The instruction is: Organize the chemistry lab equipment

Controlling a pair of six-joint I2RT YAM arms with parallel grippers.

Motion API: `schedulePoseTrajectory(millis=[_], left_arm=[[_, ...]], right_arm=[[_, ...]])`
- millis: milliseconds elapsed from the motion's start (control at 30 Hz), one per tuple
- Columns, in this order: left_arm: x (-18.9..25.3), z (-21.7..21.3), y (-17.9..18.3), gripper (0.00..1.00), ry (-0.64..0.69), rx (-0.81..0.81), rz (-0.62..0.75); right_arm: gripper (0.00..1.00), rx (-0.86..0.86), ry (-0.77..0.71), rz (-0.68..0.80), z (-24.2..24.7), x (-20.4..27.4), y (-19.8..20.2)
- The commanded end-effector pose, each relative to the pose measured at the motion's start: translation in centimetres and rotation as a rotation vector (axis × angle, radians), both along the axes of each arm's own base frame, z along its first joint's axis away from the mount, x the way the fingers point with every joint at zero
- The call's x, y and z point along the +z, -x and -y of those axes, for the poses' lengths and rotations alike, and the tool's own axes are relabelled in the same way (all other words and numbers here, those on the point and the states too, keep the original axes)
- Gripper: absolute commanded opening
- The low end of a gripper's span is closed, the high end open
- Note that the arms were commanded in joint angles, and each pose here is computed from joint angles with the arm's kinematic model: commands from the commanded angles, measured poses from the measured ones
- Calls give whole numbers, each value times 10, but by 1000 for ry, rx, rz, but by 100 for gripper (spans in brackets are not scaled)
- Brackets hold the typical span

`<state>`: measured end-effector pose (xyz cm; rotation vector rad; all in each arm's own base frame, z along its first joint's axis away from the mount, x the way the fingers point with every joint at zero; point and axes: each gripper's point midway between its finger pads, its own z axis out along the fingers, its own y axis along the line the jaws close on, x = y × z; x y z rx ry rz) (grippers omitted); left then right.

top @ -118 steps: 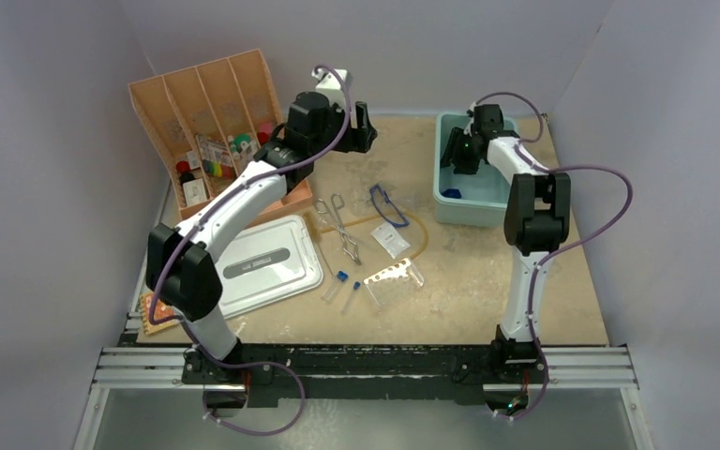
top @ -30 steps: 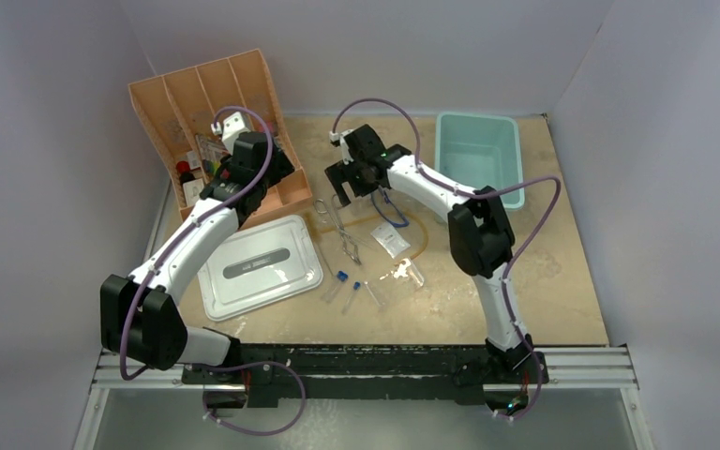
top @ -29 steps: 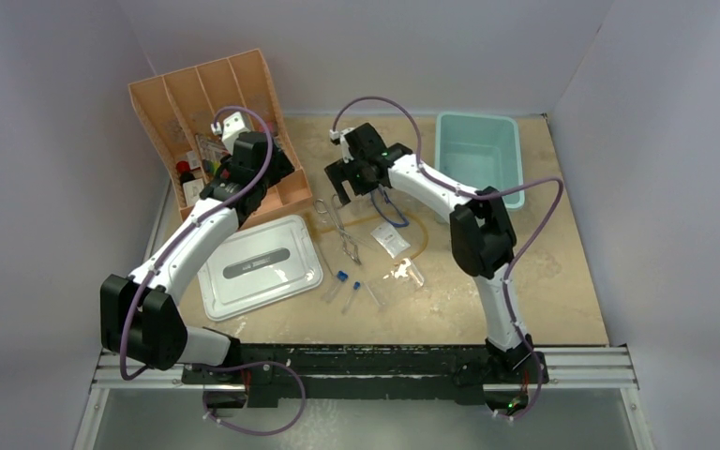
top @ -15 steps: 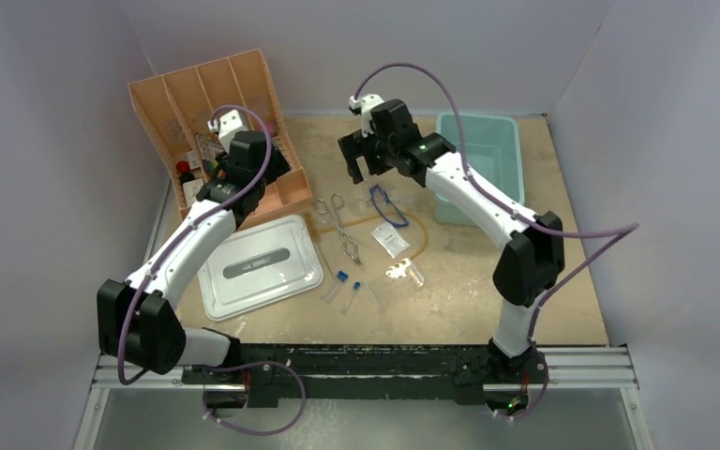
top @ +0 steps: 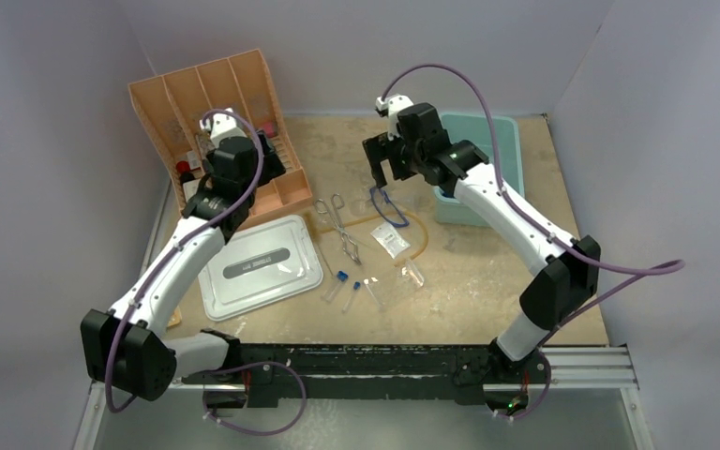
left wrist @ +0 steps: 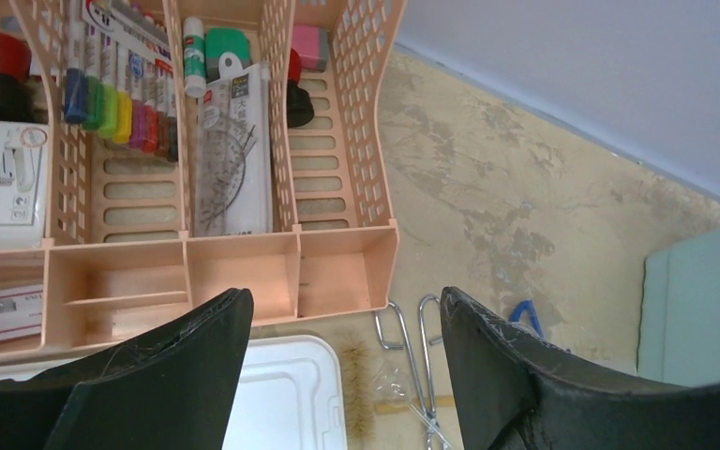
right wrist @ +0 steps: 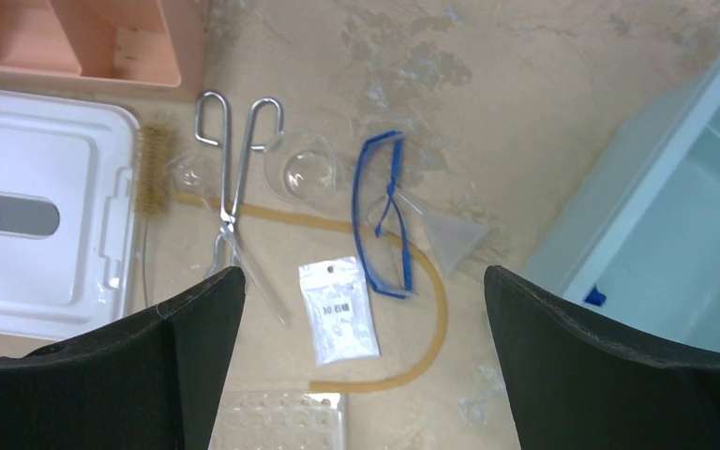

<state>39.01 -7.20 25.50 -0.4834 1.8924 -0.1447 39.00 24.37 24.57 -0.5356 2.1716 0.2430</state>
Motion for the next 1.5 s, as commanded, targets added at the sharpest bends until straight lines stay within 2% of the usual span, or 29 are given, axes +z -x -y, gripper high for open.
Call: schedulePoseTrajectory(millis=[0, 100, 267, 433, 500, 633, 767, 833, 867, 967, 1000, 1100, 1133, 1200, 1233, 1267, 1300, 1467], left_arm=[[45, 0, 7, 73, -36, -72, 137], [61, -1, 15, 73, -62, -103, 177], [84, 2, 26, 73, -91, -161, 225], [102, 9, 34, 73, -101, -228, 260], [110, 15, 38, 73, -95, -268, 279], [124, 30, 46, 73, -83, -365, 314], [138, 42, 54, 73, -69, -441, 351], [142, 43, 56, 73, -66, -451, 363], [143, 43, 56, 73, -65, -451, 365], [144, 43, 56, 72, -62, -449, 369], [144, 43, 56, 72, -60, -447, 369], [143, 42, 56, 72, -56, -441, 367], [141, 42, 56, 72, -55, -440, 364], [139, 42, 54, 72, -52, -431, 360], [136, 41, 53, 72, -50, -424, 353], [134, 39, 52, 72, -46, -411, 347], [131, 37, 50, 72, -39, -393, 337], [110, 31, 42, 72, 21, -312, 280]], right_arm=[[99, -104, 58, 82, 35, 34, 5], [99, -162, 78, 122, 52, 51, 9], [99, -166, 14, 201, 59, 89, 20], [99, 6, -168, 273, 35, 127, 48], [98, 74, -306, 260, 20, 142, 67], [99, 257, -380, 288, 3, 163, 97], [97, 354, -407, 281, -2, 166, 118], [80, 368, -408, 274, -3, 165, 122], [64, 366, -408, 266, -3, 164, 122], [6, 311, -392, 261, 3, 161, 115], [0, 290, -386, 262, 5, 160, 113], [0, 253, -379, 257, 9, 154, 108], [9, 241, -374, 260, 10, 152, 105], [53, 207, -357, 252, 11, 141, 97], [70, 179, -340, 240, 13, 132, 92], [77, 145, -314, 221, 16, 120, 85], [80, 111, -286, 202, 18, 108, 78], [80, 27, -158, 81, 11, 41, 40]])
